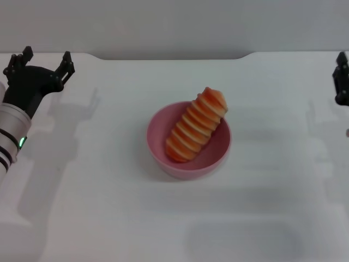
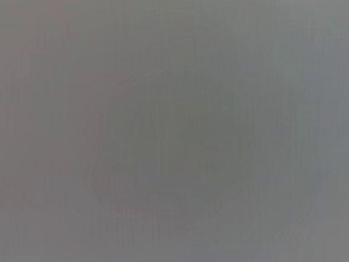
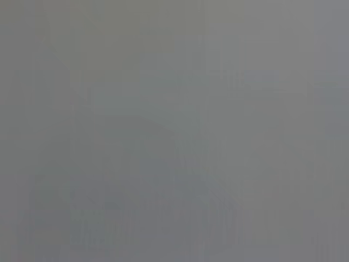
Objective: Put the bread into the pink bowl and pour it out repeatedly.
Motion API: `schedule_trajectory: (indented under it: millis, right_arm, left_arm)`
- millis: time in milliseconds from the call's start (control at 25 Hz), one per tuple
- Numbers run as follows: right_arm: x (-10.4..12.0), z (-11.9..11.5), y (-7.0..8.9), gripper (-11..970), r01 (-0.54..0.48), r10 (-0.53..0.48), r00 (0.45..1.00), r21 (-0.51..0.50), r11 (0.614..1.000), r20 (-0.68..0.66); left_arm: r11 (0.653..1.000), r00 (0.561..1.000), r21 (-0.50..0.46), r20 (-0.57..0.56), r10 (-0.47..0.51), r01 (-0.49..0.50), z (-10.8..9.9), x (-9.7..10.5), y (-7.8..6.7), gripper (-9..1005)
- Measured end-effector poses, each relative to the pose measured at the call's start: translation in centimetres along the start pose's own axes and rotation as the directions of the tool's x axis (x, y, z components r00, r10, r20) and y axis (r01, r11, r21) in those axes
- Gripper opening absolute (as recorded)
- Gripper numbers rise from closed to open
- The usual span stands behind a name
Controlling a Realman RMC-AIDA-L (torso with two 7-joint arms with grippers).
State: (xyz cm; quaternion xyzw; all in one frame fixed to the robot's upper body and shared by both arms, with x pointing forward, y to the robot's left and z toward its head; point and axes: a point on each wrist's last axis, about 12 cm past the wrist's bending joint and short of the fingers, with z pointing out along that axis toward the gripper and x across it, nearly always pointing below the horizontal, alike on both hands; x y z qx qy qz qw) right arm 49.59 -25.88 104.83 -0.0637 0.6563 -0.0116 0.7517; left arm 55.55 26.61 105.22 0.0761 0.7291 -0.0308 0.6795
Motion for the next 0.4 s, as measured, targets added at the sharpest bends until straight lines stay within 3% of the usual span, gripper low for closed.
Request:
schedule_trajectory:
  millis: [400]
  right_arm:
    - [0.39, -0.41, -0.59, 458, -0.012, 0.012, 1.0, 0.043, 0.999, 0.003]
  left_arm:
    - [1.0, 1.0, 0.0, -0.009, -0.017, 0.017, 0.1, 0.19, 0.11, 848]
